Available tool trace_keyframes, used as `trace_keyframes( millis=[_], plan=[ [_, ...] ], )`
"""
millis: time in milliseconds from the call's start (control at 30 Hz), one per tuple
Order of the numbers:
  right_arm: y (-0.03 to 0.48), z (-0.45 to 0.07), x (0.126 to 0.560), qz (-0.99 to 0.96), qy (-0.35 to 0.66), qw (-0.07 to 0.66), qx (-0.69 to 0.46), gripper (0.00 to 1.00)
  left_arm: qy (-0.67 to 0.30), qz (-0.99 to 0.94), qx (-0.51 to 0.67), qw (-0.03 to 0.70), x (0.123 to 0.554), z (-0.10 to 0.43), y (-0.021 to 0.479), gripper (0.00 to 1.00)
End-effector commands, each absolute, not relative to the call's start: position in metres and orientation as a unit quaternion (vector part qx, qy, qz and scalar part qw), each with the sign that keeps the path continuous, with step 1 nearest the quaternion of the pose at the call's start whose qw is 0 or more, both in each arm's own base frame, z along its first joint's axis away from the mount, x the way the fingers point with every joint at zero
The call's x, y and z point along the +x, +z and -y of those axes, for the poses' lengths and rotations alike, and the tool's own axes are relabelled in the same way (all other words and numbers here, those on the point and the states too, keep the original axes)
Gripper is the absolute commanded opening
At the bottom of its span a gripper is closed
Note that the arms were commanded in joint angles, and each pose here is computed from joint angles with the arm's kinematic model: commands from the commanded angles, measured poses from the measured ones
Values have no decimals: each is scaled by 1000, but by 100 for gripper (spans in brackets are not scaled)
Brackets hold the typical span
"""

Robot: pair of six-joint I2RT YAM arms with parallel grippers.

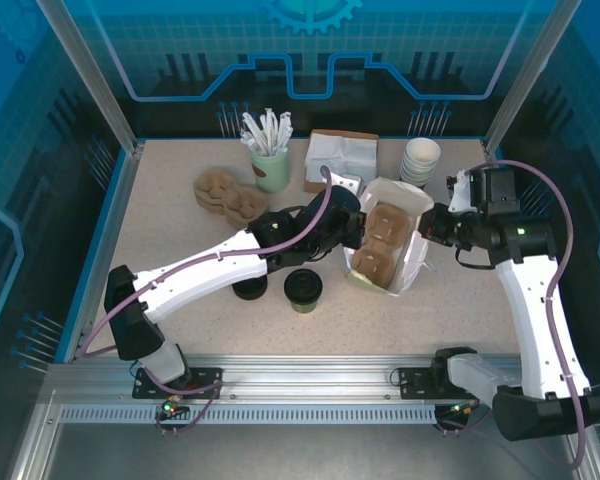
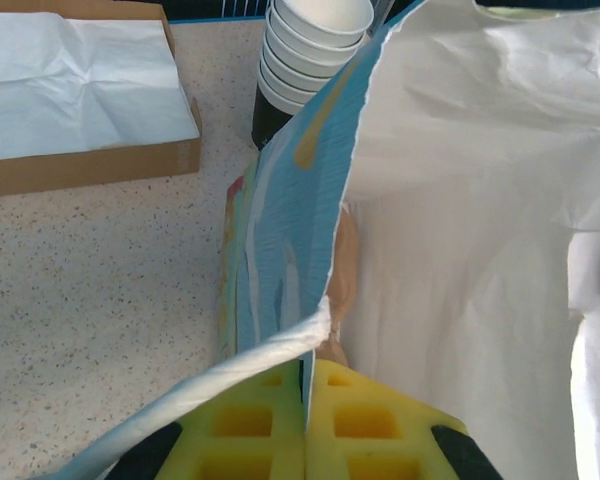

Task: Pack the takeout coffee

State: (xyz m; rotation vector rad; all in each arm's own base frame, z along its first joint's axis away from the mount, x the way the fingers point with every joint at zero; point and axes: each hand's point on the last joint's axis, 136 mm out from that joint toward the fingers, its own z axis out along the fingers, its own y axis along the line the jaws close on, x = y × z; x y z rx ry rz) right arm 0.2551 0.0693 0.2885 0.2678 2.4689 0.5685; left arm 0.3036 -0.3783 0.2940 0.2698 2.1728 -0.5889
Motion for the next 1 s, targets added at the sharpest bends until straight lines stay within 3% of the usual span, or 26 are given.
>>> trace_keyframes(
  millis=[0, 133, 333, 567, 833, 967],
  plan=[
    [298, -73, 256, -919, 210, 327, 71, 0, -259, -848, 92, 454, 303, 375, 318, 2],
    [299, -72, 254, -915, 207, 339, 64, 0, -263, -849, 98, 448, 301, 377, 314, 10],
    [294, -69, 257, -920, 203, 320, 98, 0, -253, -858, 122, 431, 298, 383, 312, 34],
    [291, -65, 261, -915, 207, 311, 152, 0, -235, -856, 130, 441, 293, 370, 334, 50],
    [289, -66, 263, -909, 221, 304, 183, 0, -256, -838, 154, 456, 275, 382, 365, 52],
    [291, -69, 262, -904, 232, 303, 190, 0, -272, -846, 168, 426, 271, 406, 356, 50]
  ],
)
